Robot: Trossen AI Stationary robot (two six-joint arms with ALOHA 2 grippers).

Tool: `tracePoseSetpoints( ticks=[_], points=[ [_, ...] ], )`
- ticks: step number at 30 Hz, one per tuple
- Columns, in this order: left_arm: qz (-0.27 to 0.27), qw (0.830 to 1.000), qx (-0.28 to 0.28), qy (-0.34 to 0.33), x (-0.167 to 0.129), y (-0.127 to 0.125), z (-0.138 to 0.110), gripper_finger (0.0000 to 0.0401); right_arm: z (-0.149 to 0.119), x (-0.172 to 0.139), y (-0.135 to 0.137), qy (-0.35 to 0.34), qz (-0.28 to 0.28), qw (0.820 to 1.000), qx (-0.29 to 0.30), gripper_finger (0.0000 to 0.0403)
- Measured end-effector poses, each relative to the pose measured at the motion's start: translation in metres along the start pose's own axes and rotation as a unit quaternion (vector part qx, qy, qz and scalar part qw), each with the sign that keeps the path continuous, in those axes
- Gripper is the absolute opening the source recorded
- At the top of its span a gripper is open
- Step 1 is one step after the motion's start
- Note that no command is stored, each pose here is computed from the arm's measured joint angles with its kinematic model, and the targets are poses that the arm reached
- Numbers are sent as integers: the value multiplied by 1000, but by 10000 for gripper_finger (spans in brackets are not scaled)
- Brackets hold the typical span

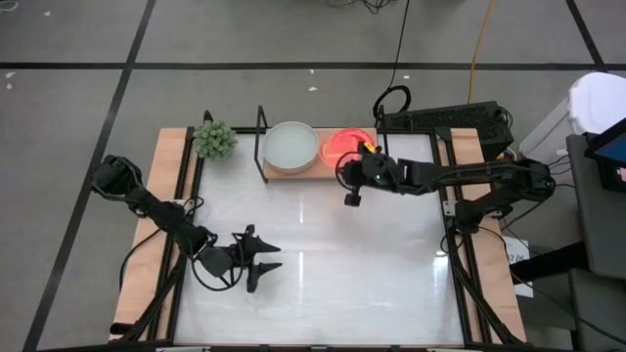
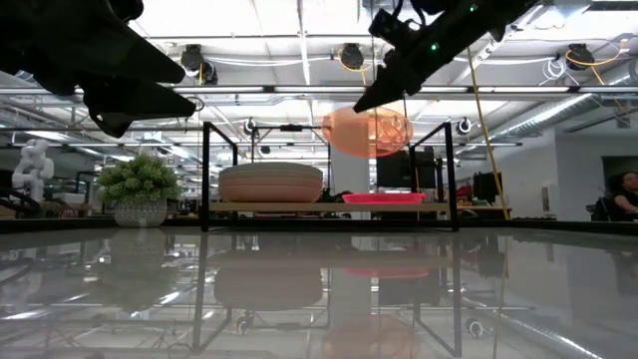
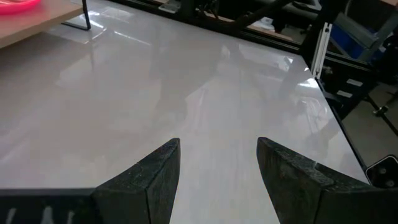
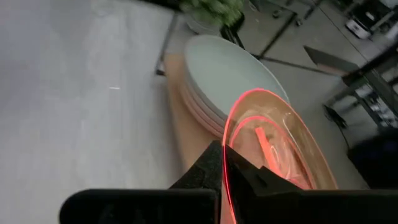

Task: Place and stack plates onto a shelf
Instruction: Stack the orange plate on the orange plate on the shelf

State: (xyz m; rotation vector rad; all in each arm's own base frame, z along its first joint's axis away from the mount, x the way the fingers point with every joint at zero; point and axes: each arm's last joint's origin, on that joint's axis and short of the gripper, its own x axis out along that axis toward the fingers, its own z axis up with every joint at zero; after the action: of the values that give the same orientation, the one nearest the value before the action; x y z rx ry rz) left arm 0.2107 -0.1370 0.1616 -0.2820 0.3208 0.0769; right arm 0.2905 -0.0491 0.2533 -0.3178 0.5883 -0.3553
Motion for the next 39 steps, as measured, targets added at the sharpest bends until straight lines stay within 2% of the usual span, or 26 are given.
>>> tracePoseSetpoints(
  ticks=[4,12,22,39],
  points=[
    [0,1000,0,0,0,0,0,218,-8,4,-13,17,-18,1000,10,0],
    [0,1000,2,0,0,0,0,218,-41,13,-26,61,-44,997,36,0],
    [1,1000,2,0,0,0,0,218,-60,19,-31,4,-58,997,45,0],
    [1,1000,3,0,0,0,0,218,-78,22,-37,-6,-46,996,80,0]
  ],
)
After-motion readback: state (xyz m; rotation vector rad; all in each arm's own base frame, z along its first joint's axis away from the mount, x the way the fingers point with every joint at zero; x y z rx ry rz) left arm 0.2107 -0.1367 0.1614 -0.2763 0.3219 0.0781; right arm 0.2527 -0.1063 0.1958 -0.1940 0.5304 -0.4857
